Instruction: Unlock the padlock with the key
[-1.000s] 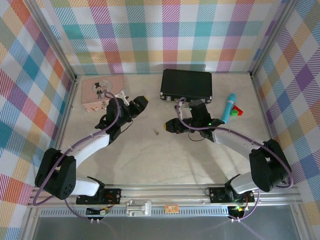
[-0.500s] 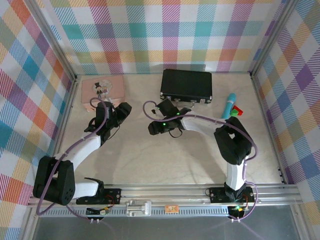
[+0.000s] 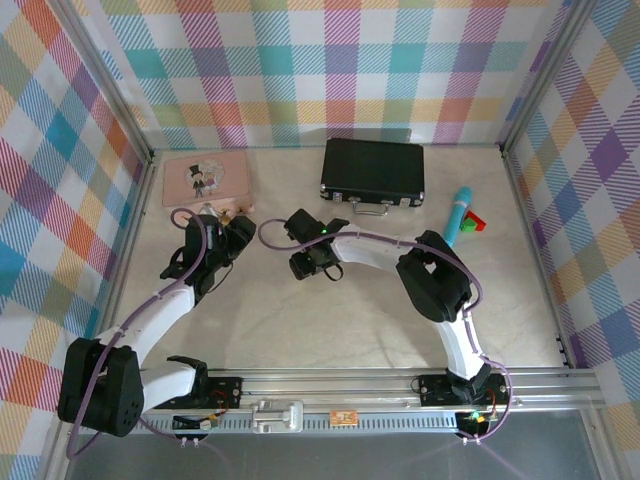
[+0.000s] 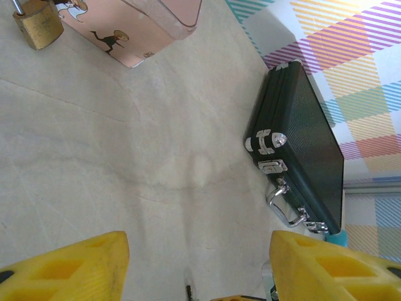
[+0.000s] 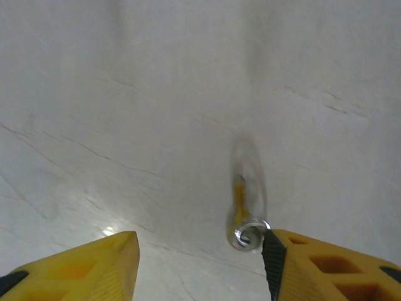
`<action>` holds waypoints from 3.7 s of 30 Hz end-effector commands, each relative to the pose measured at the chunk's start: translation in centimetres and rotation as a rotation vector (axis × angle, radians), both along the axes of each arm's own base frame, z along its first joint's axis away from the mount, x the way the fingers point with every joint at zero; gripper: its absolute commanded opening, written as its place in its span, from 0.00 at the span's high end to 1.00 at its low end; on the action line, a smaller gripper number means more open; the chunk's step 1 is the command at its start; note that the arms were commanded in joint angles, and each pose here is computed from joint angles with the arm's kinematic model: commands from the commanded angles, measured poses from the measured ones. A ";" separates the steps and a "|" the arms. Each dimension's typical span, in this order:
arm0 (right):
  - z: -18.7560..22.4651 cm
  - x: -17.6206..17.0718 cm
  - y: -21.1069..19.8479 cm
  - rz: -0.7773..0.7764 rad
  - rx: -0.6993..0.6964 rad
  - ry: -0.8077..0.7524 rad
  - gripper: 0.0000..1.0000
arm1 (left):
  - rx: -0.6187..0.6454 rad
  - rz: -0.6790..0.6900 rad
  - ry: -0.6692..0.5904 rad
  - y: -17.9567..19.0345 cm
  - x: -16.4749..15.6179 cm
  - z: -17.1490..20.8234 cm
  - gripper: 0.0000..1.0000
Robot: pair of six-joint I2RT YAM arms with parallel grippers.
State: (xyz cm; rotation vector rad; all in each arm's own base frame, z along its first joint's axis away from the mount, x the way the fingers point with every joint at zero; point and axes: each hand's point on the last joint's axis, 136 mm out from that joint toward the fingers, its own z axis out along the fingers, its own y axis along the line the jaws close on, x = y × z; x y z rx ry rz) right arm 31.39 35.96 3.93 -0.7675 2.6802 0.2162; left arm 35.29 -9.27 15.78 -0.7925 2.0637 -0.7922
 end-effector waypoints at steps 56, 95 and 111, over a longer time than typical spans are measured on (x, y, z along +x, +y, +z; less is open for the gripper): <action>14.3 -1.0 -6.0 -0.080 0.690 -0.080 1.00 | -0.352 -0.354 -0.195 -17.7 0.6 7.6 0.36; 23.4 -0.6 -6.5 -0.059 1.075 -0.126 1.00 | -0.233 -0.674 -0.494 -21.4 -3.4 15.2 0.87; 25.2 -0.2 -9.5 -0.015 1.088 -0.274 0.49 | 0.136 -0.733 -0.589 -19.3 -4.5 17.5 1.00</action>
